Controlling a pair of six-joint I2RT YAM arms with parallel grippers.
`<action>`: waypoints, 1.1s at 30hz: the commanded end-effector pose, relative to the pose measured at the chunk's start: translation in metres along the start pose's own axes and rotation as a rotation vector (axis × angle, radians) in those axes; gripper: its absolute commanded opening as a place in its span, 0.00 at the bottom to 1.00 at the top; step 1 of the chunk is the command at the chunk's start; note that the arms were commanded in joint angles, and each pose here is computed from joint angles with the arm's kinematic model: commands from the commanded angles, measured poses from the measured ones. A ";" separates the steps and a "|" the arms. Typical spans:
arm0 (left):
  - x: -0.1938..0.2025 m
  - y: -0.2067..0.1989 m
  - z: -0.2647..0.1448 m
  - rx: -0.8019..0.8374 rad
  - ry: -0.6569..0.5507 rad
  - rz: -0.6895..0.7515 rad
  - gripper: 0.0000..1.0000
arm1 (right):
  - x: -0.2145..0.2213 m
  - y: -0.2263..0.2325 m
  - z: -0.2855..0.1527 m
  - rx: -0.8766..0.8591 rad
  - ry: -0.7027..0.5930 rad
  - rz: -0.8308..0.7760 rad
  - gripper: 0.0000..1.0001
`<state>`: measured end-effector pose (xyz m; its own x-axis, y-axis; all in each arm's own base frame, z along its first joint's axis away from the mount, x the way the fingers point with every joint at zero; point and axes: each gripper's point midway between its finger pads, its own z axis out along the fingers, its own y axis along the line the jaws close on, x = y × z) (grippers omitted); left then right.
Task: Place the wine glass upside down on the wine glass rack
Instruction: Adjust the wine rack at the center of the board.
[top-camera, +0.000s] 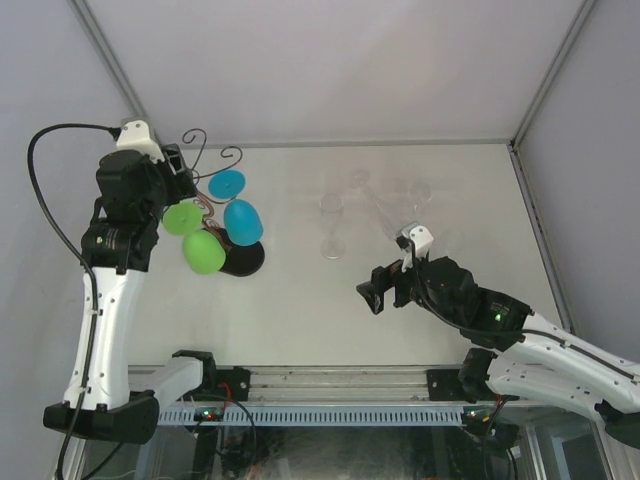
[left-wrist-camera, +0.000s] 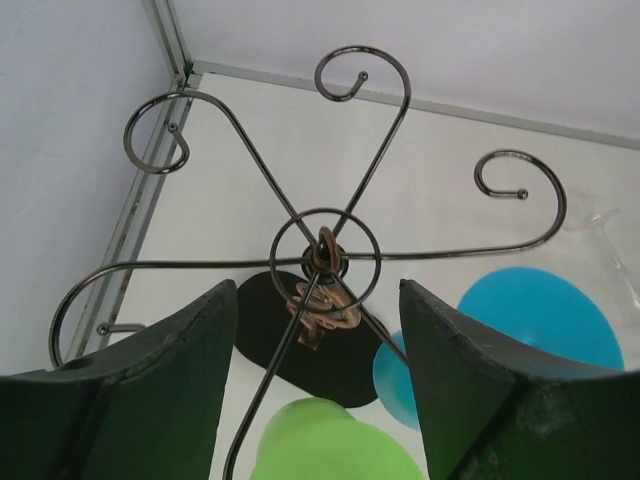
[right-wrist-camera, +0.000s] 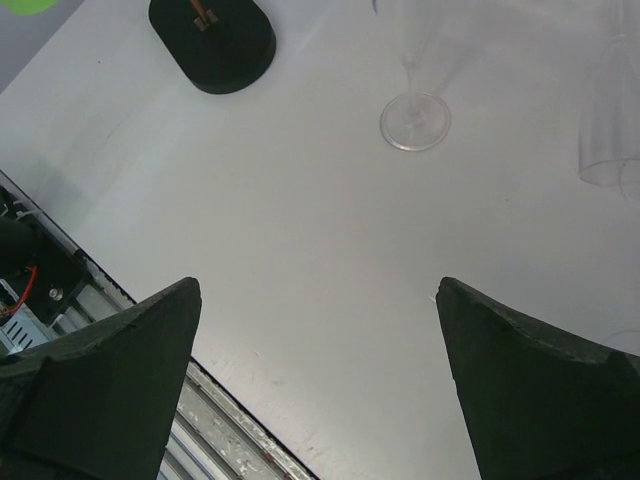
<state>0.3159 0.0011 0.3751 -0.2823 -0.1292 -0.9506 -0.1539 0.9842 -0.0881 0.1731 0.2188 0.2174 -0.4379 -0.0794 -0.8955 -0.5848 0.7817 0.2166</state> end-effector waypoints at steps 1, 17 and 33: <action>-0.036 -0.011 0.006 0.076 -0.111 -0.067 0.69 | -0.002 0.004 0.002 -0.017 -0.012 0.024 1.00; -0.015 -0.010 0.056 0.033 -0.085 -0.098 0.51 | 0.003 0.018 0.007 -0.081 0.017 0.035 1.00; 0.018 0.002 0.063 -0.025 -0.012 -0.077 0.41 | 0.005 0.022 0.007 -0.103 0.023 0.040 1.00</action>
<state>0.3685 0.0011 0.3375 -0.2754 -0.2069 -0.9388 -0.1733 0.9713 -0.1632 0.1629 0.2343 0.2080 -0.4789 -0.1035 -0.8717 -0.6307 0.7313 0.2597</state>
